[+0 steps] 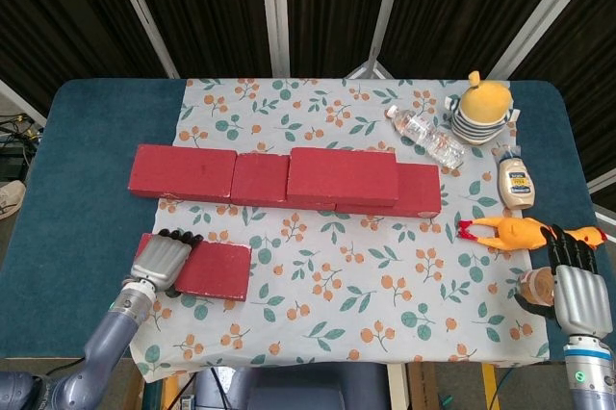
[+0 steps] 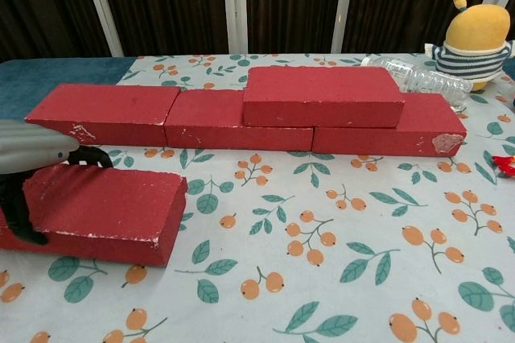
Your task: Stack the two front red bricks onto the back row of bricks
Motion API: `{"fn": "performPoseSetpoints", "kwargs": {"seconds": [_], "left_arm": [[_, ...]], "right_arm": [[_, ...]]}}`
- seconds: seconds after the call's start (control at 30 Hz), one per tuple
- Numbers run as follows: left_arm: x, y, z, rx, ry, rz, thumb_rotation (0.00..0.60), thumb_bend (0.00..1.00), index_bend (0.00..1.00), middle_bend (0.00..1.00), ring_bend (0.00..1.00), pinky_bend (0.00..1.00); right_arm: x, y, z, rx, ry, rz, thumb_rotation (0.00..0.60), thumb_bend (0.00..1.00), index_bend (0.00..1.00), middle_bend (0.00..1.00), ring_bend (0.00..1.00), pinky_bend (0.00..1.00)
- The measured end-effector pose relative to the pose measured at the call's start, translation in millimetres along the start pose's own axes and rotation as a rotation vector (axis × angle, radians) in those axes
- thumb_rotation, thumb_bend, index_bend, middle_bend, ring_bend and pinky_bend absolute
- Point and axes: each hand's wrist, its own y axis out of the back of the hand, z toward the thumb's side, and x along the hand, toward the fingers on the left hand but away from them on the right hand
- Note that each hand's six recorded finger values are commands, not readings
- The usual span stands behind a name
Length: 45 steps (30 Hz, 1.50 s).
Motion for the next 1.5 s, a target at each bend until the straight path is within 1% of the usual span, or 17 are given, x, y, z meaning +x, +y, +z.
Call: {"fn": "performPoseSetpoints", "kwargs": {"seconds": [0.1,0.2,0.3,0.33,0.4,0.53,0.67,0.77,0.9,0.97,1.03,1.13,1.2,1.33,1.5], "left_arm": [[0,16,-1,0.016,-0.020,0.008,0.600,0.00,0.25,0.37,0.27,0.26],[-1,39,-3,0.024,-0.034,0.023,0.600,0.00,0.26,0.36,0.27,0.26],[0,70,-8,0.028,-0.035,0.058,0.600,0.00,0.26,0.36,0.28,0.26],[2,83,-10,0.024,-0.033,0.073,0.600,0.00,0.27,0.36,0.28,0.26],[5,101,-12,0.012,-0.032,0.084,0.600,0.00,0.27,0.36,0.28,0.26],[18,134,-12,-0.007,-0.045,0.099,0.600,0.00,0.27,0.35,0.28,0.26],[37,154,-28,0.005,-0.006,0.134,0.600,0.00,0.26,0.34,0.28,0.26],[53,162,-40,-0.007,0.029,0.151,0.600,0.00,0.26,0.34,0.28,0.26],[71,166,-50,-0.050,0.054,0.163,0.600,0.00,0.26,0.34,0.28,0.25],[78,169,-54,-0.046,0.066,0.181,0.600,0.00,0.26,0.34,0.28,0.25],[84,172,-57,-0.022,0.073,0.208,0.600,0.00,0.26,0.33,0.28,0.24],[91,175,-57,-0.020,0.065,0.237,0.600,0.00,0.26,0.33,0.28,0.24],[96,173,-55,-0.035,0.058,0.235,0.600,0.00,0.26,0.33,0.28,0.23],[104,171,-48,-0.017,0.040,0.228,0.600,0.00,0.26,0.33,0.28,0.23],[112,169,-42,-0.019,0.033,0.220,0.600,0.00,0.26,0.32,0.28,0.23]], "right_arm": [[-1,-1,-1,0.003,-0.006,0.003,0.600,0.06,0.00,0.00,0.00,0.00],[-2,-1,-2,0.006,-0.016,0.002,0.600,0.06,0.00,0.00,0.00,0.00],[-4,-2,-4,0.008,-0.030,0.006,0.600,0.06,0.00,0.00,0.00,0.00],[-5,-3,-5,0.009,-0.035,0.007,0.600,0.06,0.00,0.00,0.00,0.00],[-7,-4,-8,0.012,-0.052,0.008,0.600,0.06,0.00,0.00,0.00,0.00],[-11,-5,-11,0.020,-0.076,0.009,0.600,0.06,0.00,0.00,0.00,0.00],[-14,-6,-13,0.021,-0.095,0.008,0.600,0.06,0.00,0.00,0.00,0.00],[-15,-5,-14,0.021,-0.103,0.005,0.600,0.06,0.00,0.00,0.00,0.00],[-15,-6,-14,0.021,-0.105,0.008,0.600,0.06,0.00,0.00,0.00,0.00],[-15,-6,-14,0.021,-0.103,0.011,0.600,0.06,0.00,0.00,0.00,0.00],[-14,-6,-13,0.019,-0.100,0.014,0.600,0.06,0.00,0.00,0.00,0.00],[-15,-6,-13,0.012,-0.093,0.013,0.600,0.06,0.00,0.00,0.00,0.00],[-15,-5,-13,0.008,-0.092,0.009,0.600,0.06,0.00,0.00,0.00,0.00],[-15,-5,-15,0.006,-0.096,0.008,0.600,0.06,0.00,0.00,0.00,0.00],[-15,-4,-16,0.002,-0.098,0.005,0.600,0.06,0.00,0.00,0.00,0.00]]}}
